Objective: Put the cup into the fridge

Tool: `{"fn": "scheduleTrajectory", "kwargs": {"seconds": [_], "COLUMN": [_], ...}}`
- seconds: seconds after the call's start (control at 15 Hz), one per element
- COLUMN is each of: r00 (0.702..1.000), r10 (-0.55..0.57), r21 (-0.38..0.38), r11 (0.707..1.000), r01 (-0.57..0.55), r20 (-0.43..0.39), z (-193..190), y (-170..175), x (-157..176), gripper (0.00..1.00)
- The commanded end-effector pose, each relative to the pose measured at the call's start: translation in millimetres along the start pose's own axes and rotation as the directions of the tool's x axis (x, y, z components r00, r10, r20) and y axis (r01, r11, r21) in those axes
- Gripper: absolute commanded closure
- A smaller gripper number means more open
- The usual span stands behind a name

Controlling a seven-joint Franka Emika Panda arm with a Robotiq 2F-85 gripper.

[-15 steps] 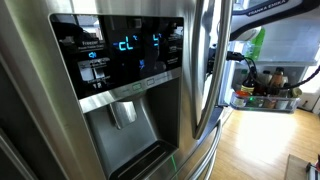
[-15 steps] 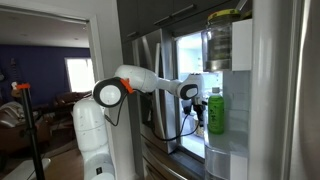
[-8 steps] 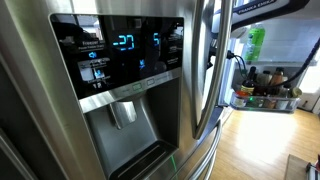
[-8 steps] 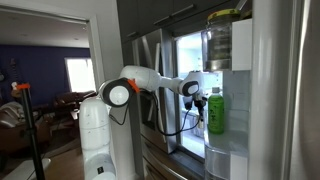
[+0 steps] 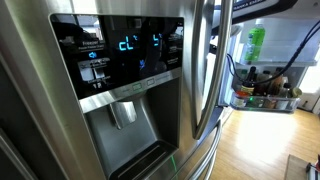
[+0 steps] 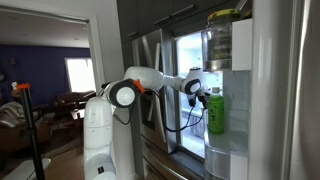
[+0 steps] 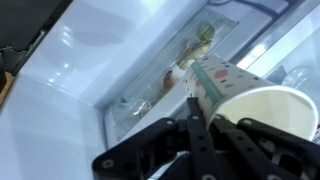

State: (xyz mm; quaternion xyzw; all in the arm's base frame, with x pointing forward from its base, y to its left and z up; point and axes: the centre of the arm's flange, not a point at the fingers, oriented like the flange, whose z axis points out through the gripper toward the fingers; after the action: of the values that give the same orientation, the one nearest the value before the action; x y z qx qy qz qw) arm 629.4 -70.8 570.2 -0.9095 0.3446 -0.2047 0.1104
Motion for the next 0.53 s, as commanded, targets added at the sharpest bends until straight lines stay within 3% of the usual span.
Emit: {"fn": "scheduleTrajectory", "kwargs": {"seconds": [0.0, 0.07, 0.47], "r00": [0.998, 1.000, 1.000], "r10": [0.049, 0.021, 0.021], "r21": [0.078, 0.040, 0.043], "r11": [0.996, 0.999, 0.999], "r01": [-0.047, -0.020, -0.020], "r20": [-0.026, -0.019, -0.022], "z": [14.9, 5.7, 7.6], "y": [-16.0, -6.1, -7.6], "x": [19.2, 7.7, 9.3], "gripper": [1.00, 1.00, 0.99]}}
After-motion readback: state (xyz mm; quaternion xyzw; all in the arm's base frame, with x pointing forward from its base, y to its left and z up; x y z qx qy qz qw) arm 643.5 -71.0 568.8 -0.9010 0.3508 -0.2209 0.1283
